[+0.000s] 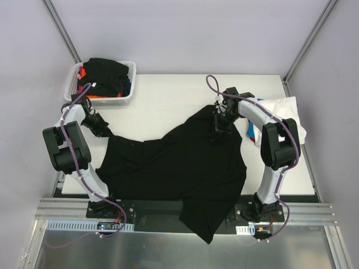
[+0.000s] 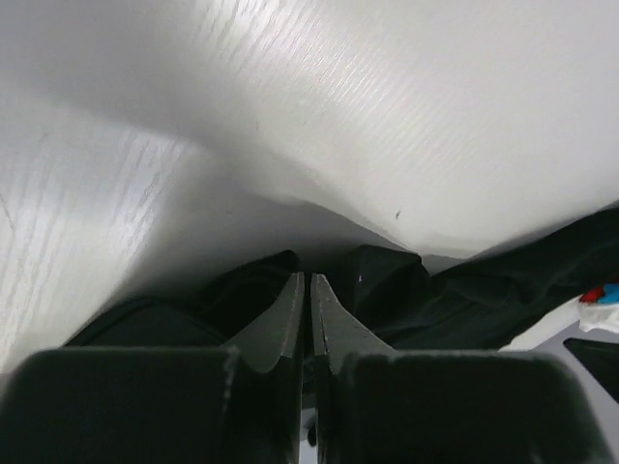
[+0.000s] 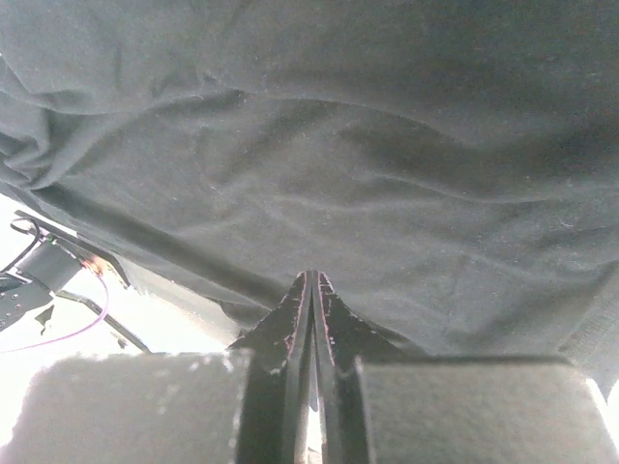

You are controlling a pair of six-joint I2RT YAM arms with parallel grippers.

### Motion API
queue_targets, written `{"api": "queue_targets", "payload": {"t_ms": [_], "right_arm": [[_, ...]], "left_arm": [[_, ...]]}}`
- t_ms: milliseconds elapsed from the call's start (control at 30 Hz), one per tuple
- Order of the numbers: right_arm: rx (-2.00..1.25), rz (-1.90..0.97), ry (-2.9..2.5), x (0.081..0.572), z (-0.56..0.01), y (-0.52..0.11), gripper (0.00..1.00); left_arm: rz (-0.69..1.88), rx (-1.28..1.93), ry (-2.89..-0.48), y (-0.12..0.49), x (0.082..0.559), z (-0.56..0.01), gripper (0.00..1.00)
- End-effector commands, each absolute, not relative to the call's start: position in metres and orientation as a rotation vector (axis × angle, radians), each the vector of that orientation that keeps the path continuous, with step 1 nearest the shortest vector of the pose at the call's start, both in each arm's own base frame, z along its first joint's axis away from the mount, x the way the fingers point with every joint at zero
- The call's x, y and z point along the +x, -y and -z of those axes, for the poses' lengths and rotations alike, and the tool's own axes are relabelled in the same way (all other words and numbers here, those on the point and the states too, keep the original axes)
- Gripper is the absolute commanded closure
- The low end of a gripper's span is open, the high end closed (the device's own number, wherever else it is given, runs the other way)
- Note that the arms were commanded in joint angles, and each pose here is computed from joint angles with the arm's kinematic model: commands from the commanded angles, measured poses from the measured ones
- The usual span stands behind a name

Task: Fold and stack the t-shirts

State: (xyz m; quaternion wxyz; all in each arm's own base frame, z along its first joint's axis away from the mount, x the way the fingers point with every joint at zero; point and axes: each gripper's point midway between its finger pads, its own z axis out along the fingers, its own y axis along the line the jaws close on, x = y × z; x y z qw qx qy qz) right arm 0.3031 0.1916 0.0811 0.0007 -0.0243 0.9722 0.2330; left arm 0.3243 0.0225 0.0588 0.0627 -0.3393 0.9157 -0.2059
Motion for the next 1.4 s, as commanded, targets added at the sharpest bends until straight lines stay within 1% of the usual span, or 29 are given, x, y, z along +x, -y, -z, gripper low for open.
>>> {"api": "queue_targets", "payload": {"t_ms": [0,133,233,433,567,667,700,800,833,900,967,1100,1233,1367], "right_arm": [[-0.127,-0.724,-2.994,0.304,-0.104,-0.195,0.97],[-0.135,-0.718,-2.995,0.302,-0.105,-0.196,0.97],[-0.140,-0.712,-2.992,0.302,-0.105,-0.195,0.97],[-0.146,-0.700,-2.989,0.299,-0.108,-0.193,0.97],[-0.149,-0.694,-2.993,0.295,-0.106,-0.192,0.97],[-0.150,-0.694,-2.987,0.296,-0.108,-0.191,0.97],[-0.148,-0.693,-2.989,0.295,-0.108,-0.191,0.97],[-0.145,-0.695,-2.991,0.295,-0.108,-0.192,0.97],[-0.145,-0.698,-2.991,0.295,-0.108,-0.192,0.97],[-0.146,-0.697,-2.989,0.295,-0.108,-0.192,0.97],[-0.148,-0.699,-2.990,0.295,-0.108,-0.193,0.97],[-0.154,-0.698,-2.996,0.294,-0.107,-0.194,0.97],[-0.165,-0.700,-2.999,0.293,-0.106,-0.196,0.97],[-0.165,-0.700,-2.998,0.294,-0.106,-0.197,0.97]], "left_arm": [[0.524,-1.016,-2.599,-0.038,0.353,-0.111,1.00],[0.531,-0.967,-2.489,-0.043,0.378,-0.152,1.00],[0.542,-0.949,-2.472,-0.043,0.385,-0.159,1.00],[0.512,-0.971,-2.506,-0.046,0.384,-0.144,1.00],[0.460,-0.993,-2.581,-0.050,0.378,-0.113,1.00],[0.471,-1.009,-2.623,-0.047,0.371,-0.096,1.00],[0.483,-1.016,-2.632,-0.045,0.369,-0.092,0.96],[0.504,-1.077,-2.686,-0.040,0.360,-0.073,0.78],[0.514,-1.115,-2.707,-0.037,0.355,-0.066,0.69],[0.515,-1.150,-2.718,-0.034,0.350,-0.063,0.62],[0.471,-1.172,-2.706,-0.037,0.346,-0.065,0.51],[0.426,-1.138,-2.661,-0.043,0.353,-0.081,0.50],[0.436,-1.076,-2.614,-0.045,0.365,-0.103,0.50],[0.483,-1.080,-2.647,-0.035,0.362,-0.097,0.51]]}}
